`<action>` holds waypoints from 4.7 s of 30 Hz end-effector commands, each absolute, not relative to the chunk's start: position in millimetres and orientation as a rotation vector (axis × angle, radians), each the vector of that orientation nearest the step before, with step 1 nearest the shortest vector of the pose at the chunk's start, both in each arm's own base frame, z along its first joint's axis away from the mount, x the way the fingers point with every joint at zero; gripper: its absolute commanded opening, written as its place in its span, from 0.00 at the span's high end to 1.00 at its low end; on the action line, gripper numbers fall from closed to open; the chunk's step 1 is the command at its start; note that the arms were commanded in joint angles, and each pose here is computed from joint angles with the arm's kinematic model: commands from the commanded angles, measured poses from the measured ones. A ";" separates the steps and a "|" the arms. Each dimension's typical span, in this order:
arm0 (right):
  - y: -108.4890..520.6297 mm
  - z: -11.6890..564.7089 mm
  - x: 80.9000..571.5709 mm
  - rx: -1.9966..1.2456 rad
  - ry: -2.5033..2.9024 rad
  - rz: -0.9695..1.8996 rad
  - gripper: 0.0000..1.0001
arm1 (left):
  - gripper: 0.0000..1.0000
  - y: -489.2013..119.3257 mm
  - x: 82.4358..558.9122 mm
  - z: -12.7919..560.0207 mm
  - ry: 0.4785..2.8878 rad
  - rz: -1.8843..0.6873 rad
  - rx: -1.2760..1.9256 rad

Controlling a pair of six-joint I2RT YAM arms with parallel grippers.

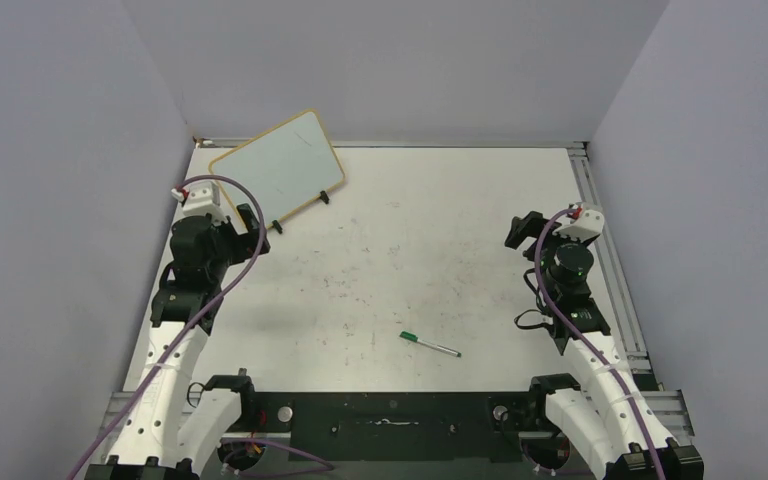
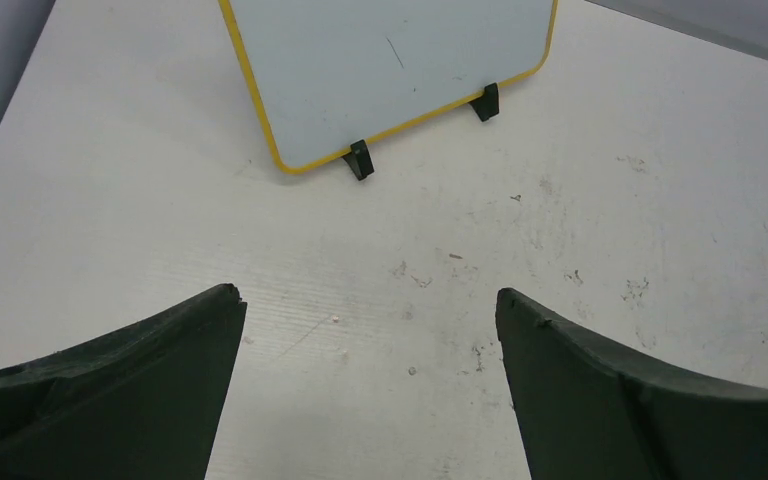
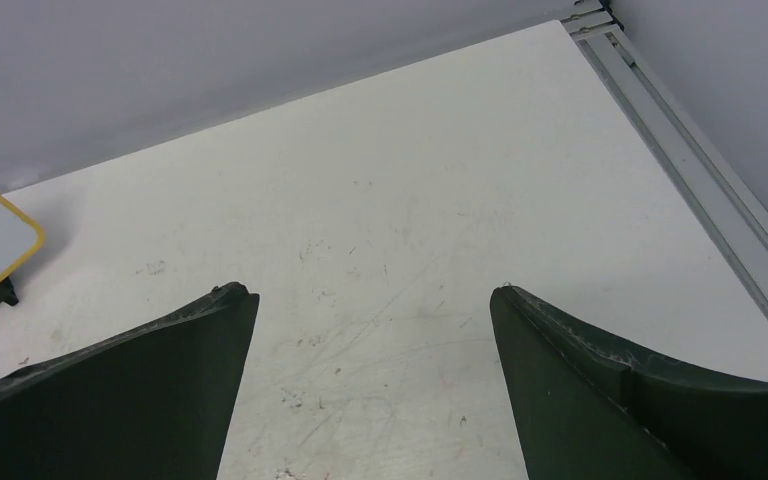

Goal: Write a sentence on the whiteboard
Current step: Move the whiteboard to the center of the board.

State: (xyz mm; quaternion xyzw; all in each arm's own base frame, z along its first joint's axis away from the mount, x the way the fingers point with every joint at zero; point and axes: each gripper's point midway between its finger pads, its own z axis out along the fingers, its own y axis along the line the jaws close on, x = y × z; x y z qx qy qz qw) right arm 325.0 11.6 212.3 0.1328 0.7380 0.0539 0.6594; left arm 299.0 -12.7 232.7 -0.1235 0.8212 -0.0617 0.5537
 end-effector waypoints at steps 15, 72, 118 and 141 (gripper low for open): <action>22.3 258.1 328.3 0.292 1.571 0.219 0.10 | 0.04 -25.1 315.6 226.7 1.946 -0.256 -0.462; 50.6 253.7 331.6 0.191 1.589 0.358 0.09 | 0.63 -26.3 466.4 45.3 2.063 0.159 -0.808; 49.0 245.8 333.0 0.179 1.621 0.332 0.10 | 1.00 -74.1 396.4 34.6 2.154 0.068 -0.591; 51.5 237.7 335.6 0.162 1.657 0.329 0.10 | 1.00 -150.8 326.8 28.3 2.205 -0.189 -0.178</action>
